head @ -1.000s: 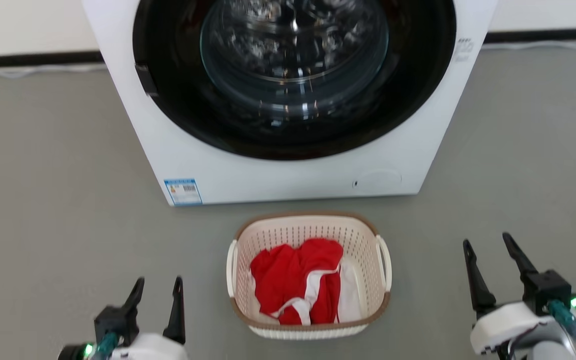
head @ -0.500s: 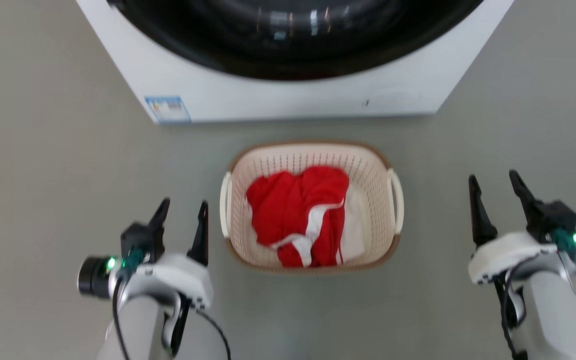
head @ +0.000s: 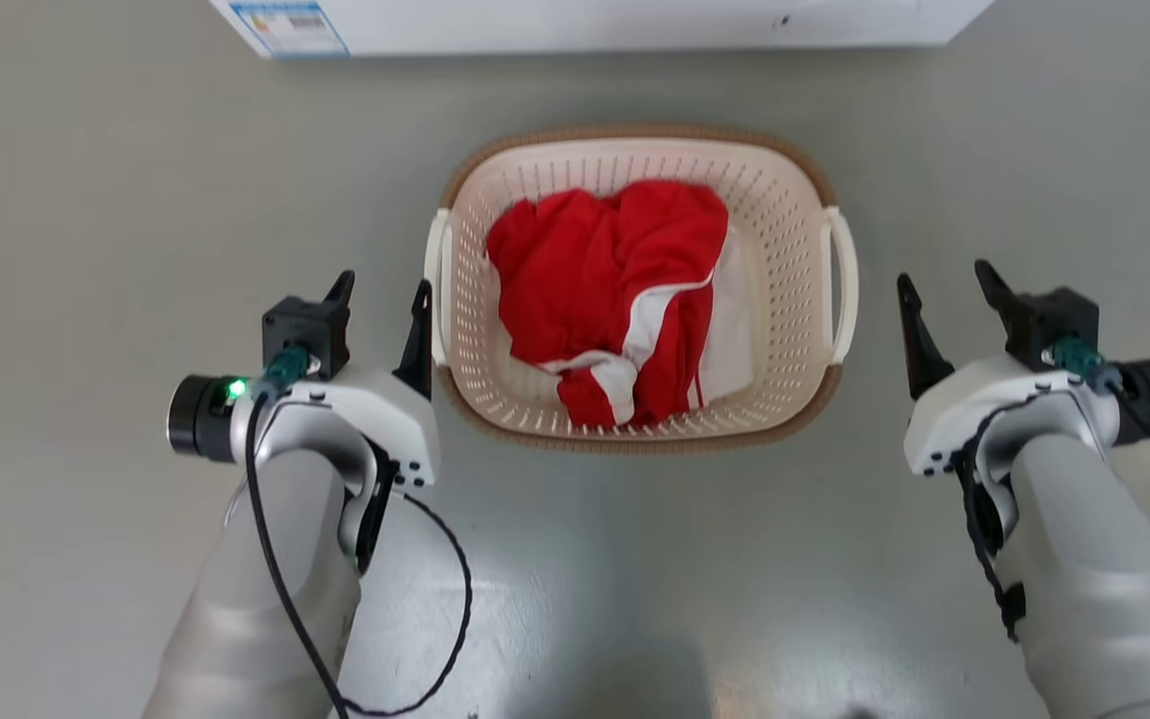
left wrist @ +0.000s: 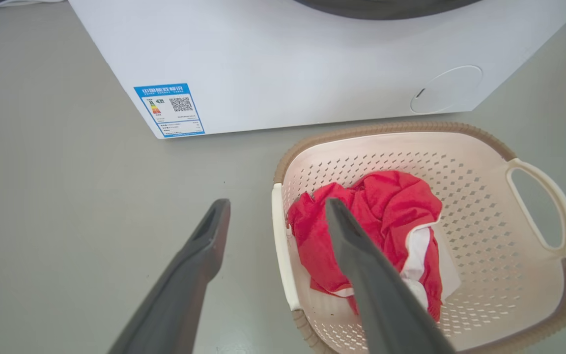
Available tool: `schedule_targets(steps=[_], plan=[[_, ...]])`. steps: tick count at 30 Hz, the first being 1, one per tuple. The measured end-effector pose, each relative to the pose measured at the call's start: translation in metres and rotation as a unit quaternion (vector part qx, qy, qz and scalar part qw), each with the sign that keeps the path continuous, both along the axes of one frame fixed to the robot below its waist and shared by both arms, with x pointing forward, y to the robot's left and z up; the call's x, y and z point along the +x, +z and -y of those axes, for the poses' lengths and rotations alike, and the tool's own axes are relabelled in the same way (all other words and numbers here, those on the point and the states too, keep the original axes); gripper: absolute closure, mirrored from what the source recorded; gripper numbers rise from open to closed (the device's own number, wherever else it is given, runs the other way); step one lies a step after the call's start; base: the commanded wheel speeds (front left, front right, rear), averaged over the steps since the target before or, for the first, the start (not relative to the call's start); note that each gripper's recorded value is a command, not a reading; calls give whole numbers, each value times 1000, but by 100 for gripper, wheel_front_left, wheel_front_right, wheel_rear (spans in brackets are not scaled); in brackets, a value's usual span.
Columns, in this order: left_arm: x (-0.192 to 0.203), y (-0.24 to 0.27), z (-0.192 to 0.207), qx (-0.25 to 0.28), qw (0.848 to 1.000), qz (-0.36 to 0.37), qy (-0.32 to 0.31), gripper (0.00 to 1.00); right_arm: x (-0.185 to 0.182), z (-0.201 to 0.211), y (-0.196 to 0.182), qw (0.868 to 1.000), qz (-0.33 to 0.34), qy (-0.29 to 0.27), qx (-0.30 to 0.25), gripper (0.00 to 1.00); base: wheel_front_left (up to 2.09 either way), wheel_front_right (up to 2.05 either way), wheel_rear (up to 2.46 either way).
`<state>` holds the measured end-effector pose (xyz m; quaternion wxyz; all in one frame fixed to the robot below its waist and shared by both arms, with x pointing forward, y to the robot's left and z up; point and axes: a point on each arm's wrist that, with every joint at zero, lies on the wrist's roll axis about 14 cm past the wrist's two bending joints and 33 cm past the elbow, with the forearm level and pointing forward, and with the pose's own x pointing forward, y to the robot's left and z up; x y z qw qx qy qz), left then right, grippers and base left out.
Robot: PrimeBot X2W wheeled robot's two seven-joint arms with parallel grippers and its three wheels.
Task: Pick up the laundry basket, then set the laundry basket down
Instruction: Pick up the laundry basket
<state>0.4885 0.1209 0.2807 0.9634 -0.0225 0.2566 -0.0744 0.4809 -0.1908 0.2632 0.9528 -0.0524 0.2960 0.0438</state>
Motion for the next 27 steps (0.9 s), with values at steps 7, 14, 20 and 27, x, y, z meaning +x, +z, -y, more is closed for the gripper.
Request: schedule_targets(steps=[7,14,20,27], plan=[[4,-34,7,-11,999,-45,-2,0,1,-5,-36,999,-48,11,-1,0,0,0,0],[19,-57,15,-7,998,-60,-16,0,12,-12,-61,997,-65,31,-8,0,0,0,0],[20,-75,19,-4,997,-77,-22,0,13,-16,-78,996,-77,37,-6,0,0,0,0],[14,-87,22,0,995,-94,-23,0,12,-17,-81,996,-79,41,-6,0,0,0,0]])
